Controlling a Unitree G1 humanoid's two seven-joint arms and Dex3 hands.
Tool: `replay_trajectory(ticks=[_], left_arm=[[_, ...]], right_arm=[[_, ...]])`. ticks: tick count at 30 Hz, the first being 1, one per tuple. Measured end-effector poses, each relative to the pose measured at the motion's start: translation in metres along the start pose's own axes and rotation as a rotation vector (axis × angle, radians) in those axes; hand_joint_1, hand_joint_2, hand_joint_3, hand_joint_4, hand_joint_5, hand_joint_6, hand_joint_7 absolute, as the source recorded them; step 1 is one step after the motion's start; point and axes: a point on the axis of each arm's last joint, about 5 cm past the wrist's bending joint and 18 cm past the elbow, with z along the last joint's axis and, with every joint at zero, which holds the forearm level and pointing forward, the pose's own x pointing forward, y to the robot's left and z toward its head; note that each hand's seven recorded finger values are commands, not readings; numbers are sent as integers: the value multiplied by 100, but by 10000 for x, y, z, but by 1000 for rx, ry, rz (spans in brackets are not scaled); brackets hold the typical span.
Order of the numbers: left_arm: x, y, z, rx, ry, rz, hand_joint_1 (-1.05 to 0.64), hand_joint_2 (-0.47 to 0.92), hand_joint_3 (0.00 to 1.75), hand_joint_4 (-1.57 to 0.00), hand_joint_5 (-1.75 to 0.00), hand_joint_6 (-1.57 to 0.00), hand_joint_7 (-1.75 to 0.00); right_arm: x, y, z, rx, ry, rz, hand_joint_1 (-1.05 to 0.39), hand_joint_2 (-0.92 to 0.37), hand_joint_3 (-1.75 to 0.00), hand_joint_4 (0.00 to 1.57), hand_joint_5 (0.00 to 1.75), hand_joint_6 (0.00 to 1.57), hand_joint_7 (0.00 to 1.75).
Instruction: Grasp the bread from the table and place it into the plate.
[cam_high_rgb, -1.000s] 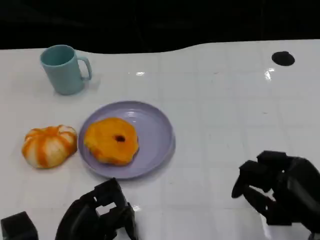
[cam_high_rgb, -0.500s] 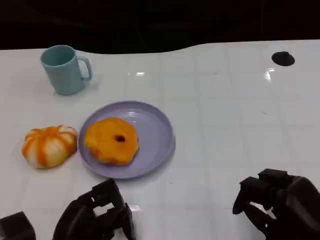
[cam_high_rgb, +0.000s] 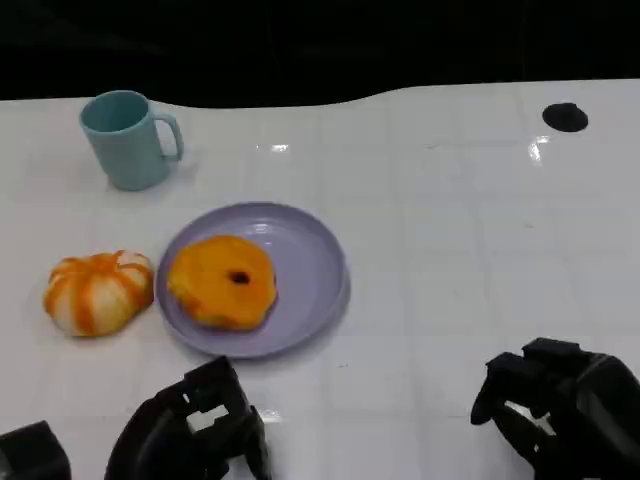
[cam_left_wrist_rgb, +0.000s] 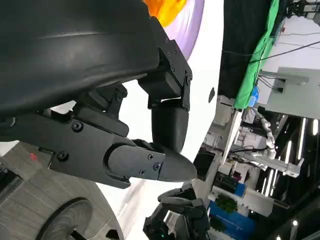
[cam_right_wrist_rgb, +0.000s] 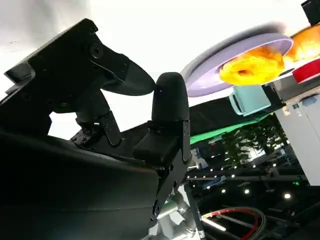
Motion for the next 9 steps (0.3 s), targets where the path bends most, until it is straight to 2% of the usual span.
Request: replay_trajectory(ticks=[9], left_arm=[[-1,5,2,0,-1,-2,-66,92,19,-81,-175,-71,-157]], right_arm=[[-6,12,0,14,-14,-17,-18,-38,-121,84,172,78,141]])
